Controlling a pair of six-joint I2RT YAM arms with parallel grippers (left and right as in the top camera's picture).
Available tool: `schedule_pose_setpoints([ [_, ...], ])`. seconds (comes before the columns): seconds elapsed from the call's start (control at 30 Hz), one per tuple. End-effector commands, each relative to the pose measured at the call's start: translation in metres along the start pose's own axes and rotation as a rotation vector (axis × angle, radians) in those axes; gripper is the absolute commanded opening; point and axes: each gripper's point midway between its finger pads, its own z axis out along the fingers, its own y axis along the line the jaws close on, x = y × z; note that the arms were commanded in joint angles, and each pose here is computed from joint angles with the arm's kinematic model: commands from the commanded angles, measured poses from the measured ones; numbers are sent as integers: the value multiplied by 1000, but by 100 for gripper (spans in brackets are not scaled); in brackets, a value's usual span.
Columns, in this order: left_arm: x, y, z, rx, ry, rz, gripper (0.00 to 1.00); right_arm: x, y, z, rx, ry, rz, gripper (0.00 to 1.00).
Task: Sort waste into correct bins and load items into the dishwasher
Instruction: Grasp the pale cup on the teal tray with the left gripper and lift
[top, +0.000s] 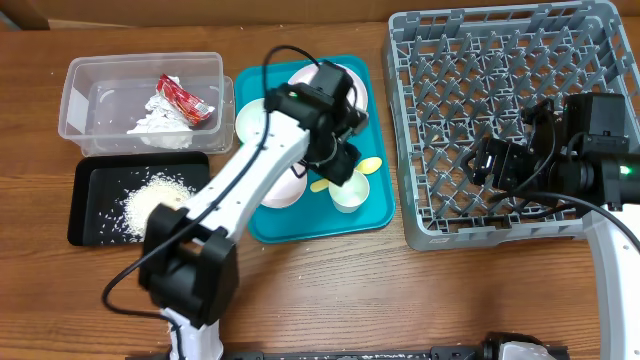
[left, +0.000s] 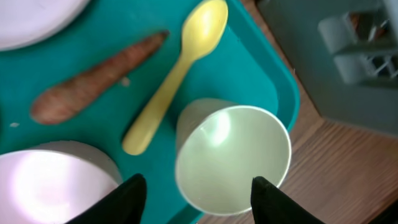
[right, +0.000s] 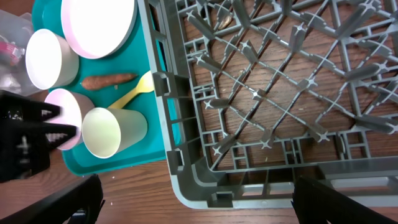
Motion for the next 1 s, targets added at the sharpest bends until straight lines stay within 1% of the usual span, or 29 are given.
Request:
schedule_pose_setpoints([
  [0.0,19,14,38,-43,126,17,38,-7,4,-6,-1,-28,-19,100],
  [0.03,21,18,44,-55,143,1,29,-7,4,-6,-1,-28,-19,100],
  [0.07,23,22,49,-58,158,-14,19,-7,4,-6,0,-28,-19,100],
  [0.13,24,24,52,-59,165,-36,6,-7,4,-6,-1,-28,-19,100],
  [0.17,24,25,53,-60,164,-45,4,-7,4,-6,-1,-28,-19,100],
  [0.27,19,27,47,-63,145,-88,4,-7,4,-6,-1,-29,-19,100],
  [0.33,12,24,37,-25,132,-123,4,-7,4,-6,-1,-28,-19,100],
  [0.37,8,18,28,29,123,-135,4,-7,4,-6,-2,-28,-18,100],
  [0.43,-4,2,1,187,93,-154,4,-6,6,-6,-12,-26,-15,100],
  [0.47,-16,-10,-30,356,40,-149,4,-6,15,-6,-66,-20,-18,100],
  [0.53,-31,-20,-68,564,-53,-134,4,-7,34,-9,-176,-21,-29,100],
  [0.57,-45,-24,-109,782,-178,-113,4,-12,55,-14,-296,-36,-52,100],
  [0.6,-53,-23,-142,954,-283,-109,4,-19,74,-21,-404,-65,-86,100],
  [0.67,-56,-17,-165,1065,-353,-118,4,-27,93,-31,-515,-102,-133,100],
  [0.77,-58,-14,-183,1155,-398,-138,4,-36,120,-46,-659,-157,-230,100],
  [0.87,-60,-22,-197,1242,-423,-131,4,-40,142,-53,-720,-204,-330,100],
  [0.97,-60,-36,-196,1266,-392,-121,4,-39,165,-57,-764,-237,-421,100],
])
